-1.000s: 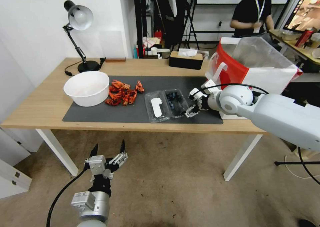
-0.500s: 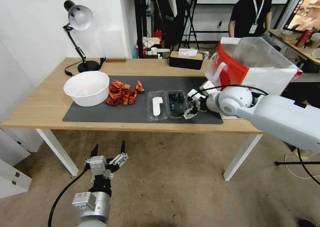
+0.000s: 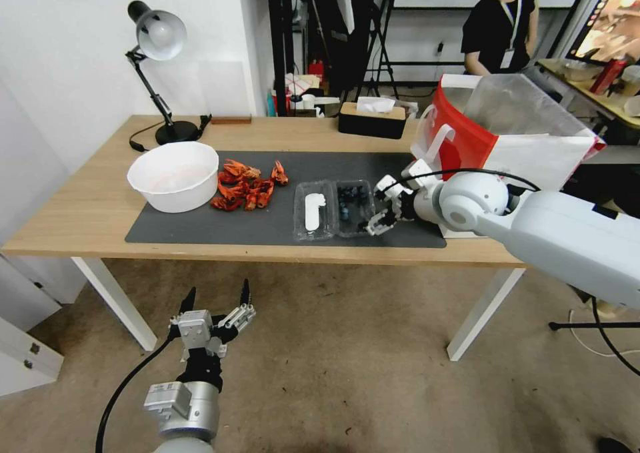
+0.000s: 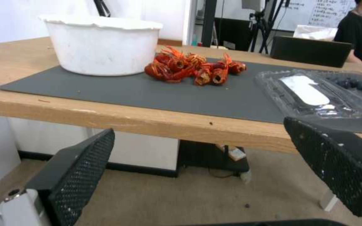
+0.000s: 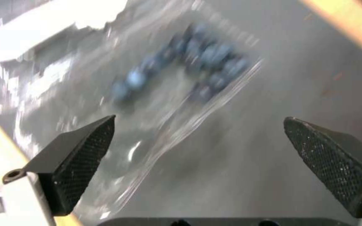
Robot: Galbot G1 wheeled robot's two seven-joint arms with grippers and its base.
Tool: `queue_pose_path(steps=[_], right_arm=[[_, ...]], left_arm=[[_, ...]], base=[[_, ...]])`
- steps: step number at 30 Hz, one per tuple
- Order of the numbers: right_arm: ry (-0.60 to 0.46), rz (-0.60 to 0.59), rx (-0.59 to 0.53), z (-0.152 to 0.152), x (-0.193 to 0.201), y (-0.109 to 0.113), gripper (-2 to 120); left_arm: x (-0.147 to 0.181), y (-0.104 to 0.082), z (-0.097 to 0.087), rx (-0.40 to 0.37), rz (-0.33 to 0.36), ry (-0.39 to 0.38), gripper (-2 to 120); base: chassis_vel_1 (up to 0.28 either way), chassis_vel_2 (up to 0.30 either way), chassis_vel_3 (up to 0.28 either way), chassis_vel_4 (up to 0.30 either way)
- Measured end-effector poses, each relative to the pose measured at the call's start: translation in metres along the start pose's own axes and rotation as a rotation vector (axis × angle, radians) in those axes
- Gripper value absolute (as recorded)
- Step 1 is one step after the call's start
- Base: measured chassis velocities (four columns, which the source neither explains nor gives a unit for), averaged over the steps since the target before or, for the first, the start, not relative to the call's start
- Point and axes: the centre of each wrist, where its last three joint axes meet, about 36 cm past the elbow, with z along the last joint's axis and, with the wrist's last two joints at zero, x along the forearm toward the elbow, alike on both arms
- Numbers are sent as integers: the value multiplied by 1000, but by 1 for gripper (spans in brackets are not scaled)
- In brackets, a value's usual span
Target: Close the takeout container lid, then place the container into the takeout bag.
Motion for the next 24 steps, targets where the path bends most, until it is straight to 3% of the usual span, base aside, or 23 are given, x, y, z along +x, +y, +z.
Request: queue_pose_path(steps=[7,10,11,13,14,17,24], right_arm=[[-178,24,-171,13,32,-3,100],[-297,31,-262,56,44,19,100],[-297,31,-262,56,44,19,100],[-410,72,-282,89,51,39,100],[-410,72,-282,89,51,39,100],[-544,128,-283,136,49,71,100],[-696,240,-264,191,52,113,100]], left_arm=[[0,0,-1,4,0,-2,100],[1,1,-1,3,3,-3,100],[1,1,-1,3,3,-3,100],[1,1,-1,5,6,-3,100],[1,1,-1,5,6,-3,100],[2,1,-2,8,3,-8,100],[3,-1,-3,14,4,-12,100]], base=[[0,0,0,0],[0,0,0,0],[0,0,0,0],[0,0,0,0],[0,0,0,0],[0,0,0,0],[0,0,0,0]])
